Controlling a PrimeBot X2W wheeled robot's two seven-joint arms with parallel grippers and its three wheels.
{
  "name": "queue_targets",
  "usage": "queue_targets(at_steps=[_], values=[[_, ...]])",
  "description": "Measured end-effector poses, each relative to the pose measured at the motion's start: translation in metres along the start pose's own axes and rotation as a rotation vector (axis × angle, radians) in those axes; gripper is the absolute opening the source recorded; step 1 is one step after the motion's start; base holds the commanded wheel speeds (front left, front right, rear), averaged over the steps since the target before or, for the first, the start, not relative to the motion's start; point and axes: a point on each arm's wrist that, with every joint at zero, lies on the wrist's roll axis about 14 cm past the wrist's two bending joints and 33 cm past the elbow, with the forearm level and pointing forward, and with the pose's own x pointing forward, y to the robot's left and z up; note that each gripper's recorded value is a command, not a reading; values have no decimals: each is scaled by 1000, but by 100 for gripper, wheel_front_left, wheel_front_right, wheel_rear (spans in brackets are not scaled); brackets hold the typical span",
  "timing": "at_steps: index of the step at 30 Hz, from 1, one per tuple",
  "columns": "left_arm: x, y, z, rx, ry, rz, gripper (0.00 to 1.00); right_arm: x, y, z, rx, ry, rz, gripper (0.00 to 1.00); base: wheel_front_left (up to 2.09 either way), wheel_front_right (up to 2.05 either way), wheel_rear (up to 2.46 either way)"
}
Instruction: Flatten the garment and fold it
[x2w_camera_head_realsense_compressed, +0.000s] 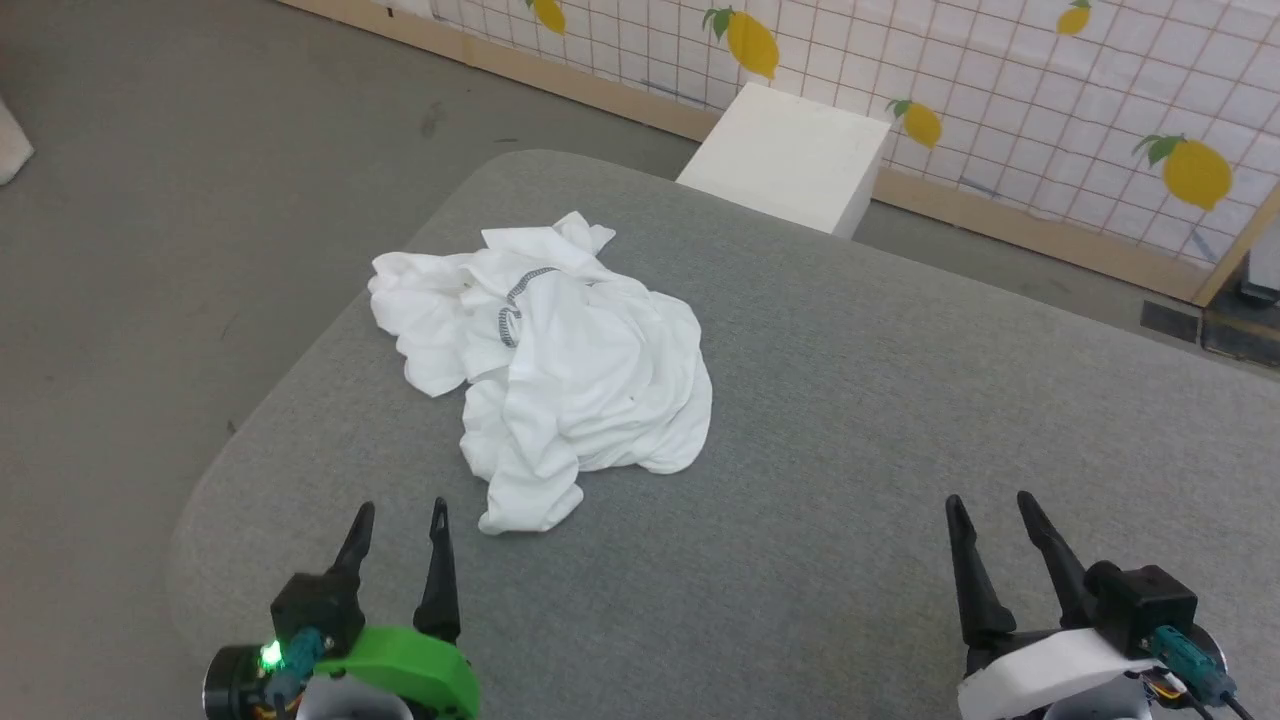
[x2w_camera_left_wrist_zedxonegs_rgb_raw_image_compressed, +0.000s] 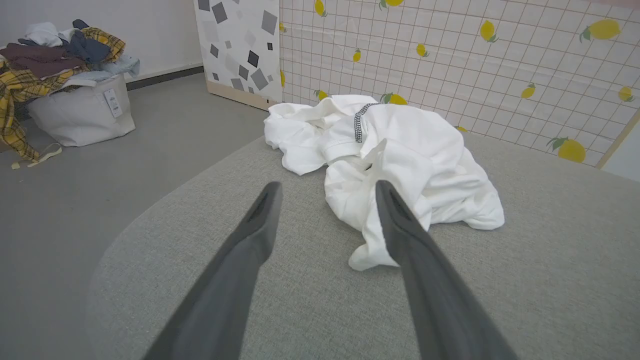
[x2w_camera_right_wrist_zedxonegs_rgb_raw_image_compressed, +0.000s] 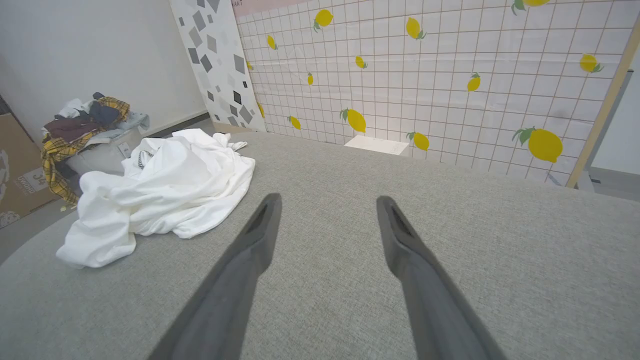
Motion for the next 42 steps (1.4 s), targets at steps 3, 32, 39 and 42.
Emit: queue_targets(at_steps=[3, 32, 39, 42], values=[[18, -9, 4, -9, 2, -46, 100, -2, -3, 0, 2, -2, -10, 100, 0, 0, 0], [122, -74, -113, 39, 932, -183, 0, -30, -93, -21, -4, 59, -267, 100, 0, 0, 0], [181, -111, -2, -46, 452, -301, 0, -36, -84, -14, 30, 29, -258, 100, 0, 0, 0], [200, -144, 78, -83, 210, -395, 0, -42, -83, -9, 42, 13, -268, 100, 0, 0, 0]])
